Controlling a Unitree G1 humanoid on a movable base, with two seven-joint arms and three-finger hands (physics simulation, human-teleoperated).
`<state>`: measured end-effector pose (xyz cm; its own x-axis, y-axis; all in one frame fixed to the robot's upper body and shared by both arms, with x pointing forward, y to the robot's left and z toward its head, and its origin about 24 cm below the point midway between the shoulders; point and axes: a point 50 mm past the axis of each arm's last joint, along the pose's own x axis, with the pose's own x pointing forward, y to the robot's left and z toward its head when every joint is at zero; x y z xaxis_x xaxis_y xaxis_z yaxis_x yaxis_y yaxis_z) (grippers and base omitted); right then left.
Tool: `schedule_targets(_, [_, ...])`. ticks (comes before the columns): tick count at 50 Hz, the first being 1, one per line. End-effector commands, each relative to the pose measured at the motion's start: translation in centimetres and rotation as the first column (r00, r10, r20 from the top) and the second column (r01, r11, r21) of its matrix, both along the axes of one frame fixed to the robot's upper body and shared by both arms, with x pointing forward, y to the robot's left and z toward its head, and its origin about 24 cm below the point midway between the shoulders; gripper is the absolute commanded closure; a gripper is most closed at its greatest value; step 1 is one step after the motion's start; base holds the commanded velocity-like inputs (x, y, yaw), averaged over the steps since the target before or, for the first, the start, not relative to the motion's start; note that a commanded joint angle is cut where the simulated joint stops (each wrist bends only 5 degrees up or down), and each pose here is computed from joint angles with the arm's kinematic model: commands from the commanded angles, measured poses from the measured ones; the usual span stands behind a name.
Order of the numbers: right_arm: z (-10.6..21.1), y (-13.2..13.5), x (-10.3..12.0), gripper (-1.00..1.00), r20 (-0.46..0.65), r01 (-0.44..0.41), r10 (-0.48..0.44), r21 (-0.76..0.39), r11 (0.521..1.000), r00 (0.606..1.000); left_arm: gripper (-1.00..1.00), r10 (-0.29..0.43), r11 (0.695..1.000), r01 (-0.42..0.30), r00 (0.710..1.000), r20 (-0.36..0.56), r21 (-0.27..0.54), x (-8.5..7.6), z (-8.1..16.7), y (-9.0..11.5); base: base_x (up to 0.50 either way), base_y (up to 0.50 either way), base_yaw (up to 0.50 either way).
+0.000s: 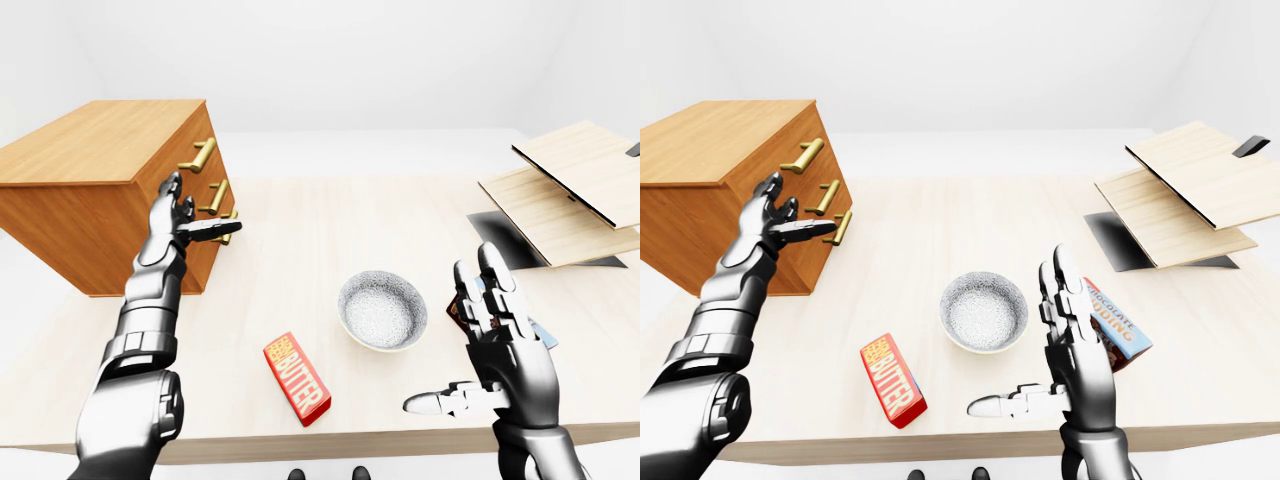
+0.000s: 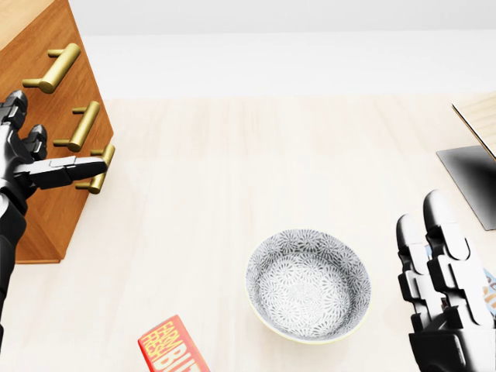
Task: Close the top drawer of the cabinet and put the bowl on top of it.
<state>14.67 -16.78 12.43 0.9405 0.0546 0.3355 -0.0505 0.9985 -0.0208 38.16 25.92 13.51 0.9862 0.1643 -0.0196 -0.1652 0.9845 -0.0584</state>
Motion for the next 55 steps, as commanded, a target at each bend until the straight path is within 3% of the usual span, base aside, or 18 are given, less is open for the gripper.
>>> schedule_targets(1, [-0.1, 0.1, 0.0, -1.0, -0.004, -0.001, 0.001, -0.001, 1.0, 1.0, -1.0, 0.071, 0.997, -0.071, 0.997, -0.008, -0.033, -0.6, -0.2, 2.0, 0.0, 0.0, 0.0])
schedule_targets(18, [-0.1, 0.0, 0.0, -1.0, -0.005, -0.001, 0.001, -0.001, 1.0, 1.0, -1.0, 0.074, 0.996, -0.073, 0.997, 0.021, -0.055, -0.9, 0.1, 2.4, 0.0, 0.0, 0.0])
schedule_targets(25, [-0.2, 0.1, 0.2, -1.0, -0.008, -0.002, 0.002, -0.002, 1.0, 1.0, -1.0, 0.043, 0.999, -0.041, 0.997, 0.07, -0.024, -2.2, -0.3, 1.4, 0.0, 0.0, 0.0])
schedule_targets(33, [-0.2, 0.0, 0.2, -1.0, -0.008, -0.001, 0.001, -0.002, 1.0, 1.0, -1.0, -0.003, 0.998, -0.014, 0.954, 0.299, 0.055, -6.3, 2.3, -0.9, 0.0, 0.0, 0.0])
schedule_targets(42, [-0.2, 0.0, 0.3, -1.0, -0.005, 0.001, -0.001, -0.002, 1.0, 1.0, -1.0, -0.09, 0.991, 0.039, 0.906, 0.414, 0.132, -9.6, 3.7, -3.3, 0.0, 0.0, 0.0])
schedule_targets(45, [-0.2, 0.0, 0.2, -1.0, -0.007, -0.001, 0.001, -0.002, 1.0, 1.0, -1.0, -0.138, 0.982, 0.061, 0.874, 0.466, 0.177, -11.4, 4.5, -4.8, 0.0, 0.0, 0.0])
schedule_targets(48, [-0.3, 0.0, 0.2, -1.0, -0.01, -0.001, 0.001, -0.003, 1.0, 1.0, -1.0, -0.147, 0.979, 0.056, 0.859, 0.491, 0.196, -12.0, 4.9, -5.2, 0.0, 0.0, 0.0])
schedule_targets(55, [-0.3, 0.0, 0.2, -1.0, -0.009, 0.0, 0.0, -0.002, 1.0, 1.0, -1.0, -0.216, 0.96, 0.07, 0.803, 0.556, 0.271, -15.3, 6.1, -7.7, 0.0, 0.0, 0.0])
